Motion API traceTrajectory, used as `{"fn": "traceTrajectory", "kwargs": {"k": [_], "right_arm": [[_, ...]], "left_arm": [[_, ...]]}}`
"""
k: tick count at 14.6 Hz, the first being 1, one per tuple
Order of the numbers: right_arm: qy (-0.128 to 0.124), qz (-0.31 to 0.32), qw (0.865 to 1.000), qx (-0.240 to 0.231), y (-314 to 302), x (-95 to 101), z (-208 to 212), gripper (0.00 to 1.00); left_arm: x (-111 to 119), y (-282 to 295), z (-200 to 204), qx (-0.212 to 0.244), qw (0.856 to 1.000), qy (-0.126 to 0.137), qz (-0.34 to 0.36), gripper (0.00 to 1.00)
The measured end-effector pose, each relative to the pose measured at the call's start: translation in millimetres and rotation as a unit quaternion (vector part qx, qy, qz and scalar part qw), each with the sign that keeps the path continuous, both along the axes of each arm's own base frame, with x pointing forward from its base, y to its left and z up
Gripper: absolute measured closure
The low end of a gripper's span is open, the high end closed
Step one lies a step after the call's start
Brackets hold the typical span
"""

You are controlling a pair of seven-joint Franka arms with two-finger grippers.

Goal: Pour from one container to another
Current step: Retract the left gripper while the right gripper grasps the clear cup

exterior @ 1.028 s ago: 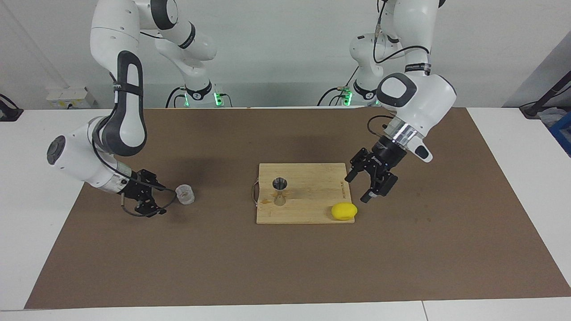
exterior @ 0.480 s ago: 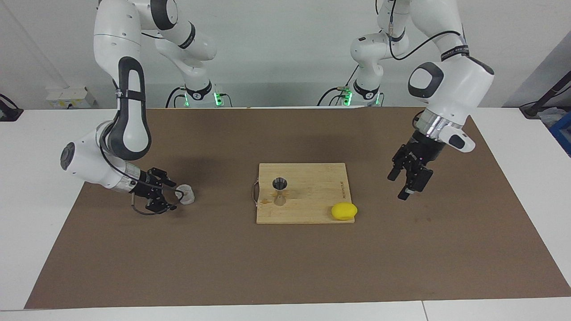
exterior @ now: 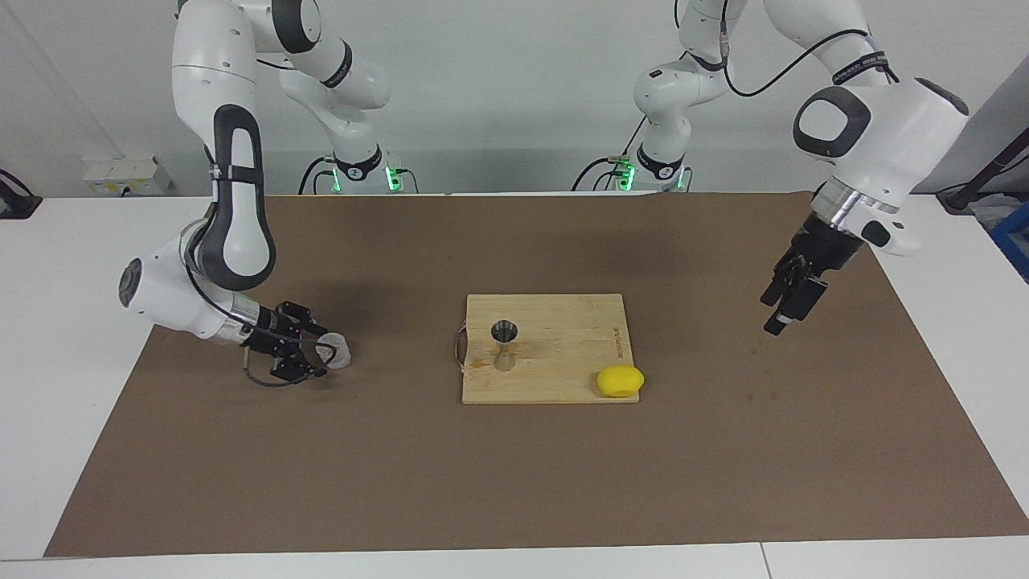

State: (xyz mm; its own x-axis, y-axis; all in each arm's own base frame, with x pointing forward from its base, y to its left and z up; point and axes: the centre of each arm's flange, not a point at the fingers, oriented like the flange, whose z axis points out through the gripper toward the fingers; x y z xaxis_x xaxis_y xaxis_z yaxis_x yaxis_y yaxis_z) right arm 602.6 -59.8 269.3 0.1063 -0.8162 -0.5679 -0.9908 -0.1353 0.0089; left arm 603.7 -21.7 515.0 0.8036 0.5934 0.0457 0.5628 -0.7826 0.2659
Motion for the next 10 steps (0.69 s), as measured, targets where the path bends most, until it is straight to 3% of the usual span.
{"fn": "traceTrajectory", "kwargs": {"k": [3,6,7,9,10], "right_arm": [[-0.001,-0.002,1.000,0.007,2.1,-2.3,0.1,0.14],[-0.001,0.000,1.000,0.007,3.7,-2.9,0.6,0.19],[-0.001,0.000,1.000,0.007,3.9,-3.1,0.4,0.26],[-0.002,-0.004,1.000,0.009,3.9,-2.7,1.0,0.48],[-0.004,-0.011,1.000,0.016,4.0,-2.0,1.7,0.48]], "left_arm": [[-7.0,-9.1,-4.6,0.058,0.992,0.013,-0.116,0.00],[-15.1,-9.7,-1.3,0.092,0.972,0.021,-0.214,0.00],[-18.9,-7.4,1.7,0.097,0.964,0.024,-0.246,0.00],[-29.3,-3.4,9.8,0.101,0.949,0.036,-0.297,0.00],[-35.5,-4.3,15.0,0.101,0.943,0.043,-0.313,0.00]]}}
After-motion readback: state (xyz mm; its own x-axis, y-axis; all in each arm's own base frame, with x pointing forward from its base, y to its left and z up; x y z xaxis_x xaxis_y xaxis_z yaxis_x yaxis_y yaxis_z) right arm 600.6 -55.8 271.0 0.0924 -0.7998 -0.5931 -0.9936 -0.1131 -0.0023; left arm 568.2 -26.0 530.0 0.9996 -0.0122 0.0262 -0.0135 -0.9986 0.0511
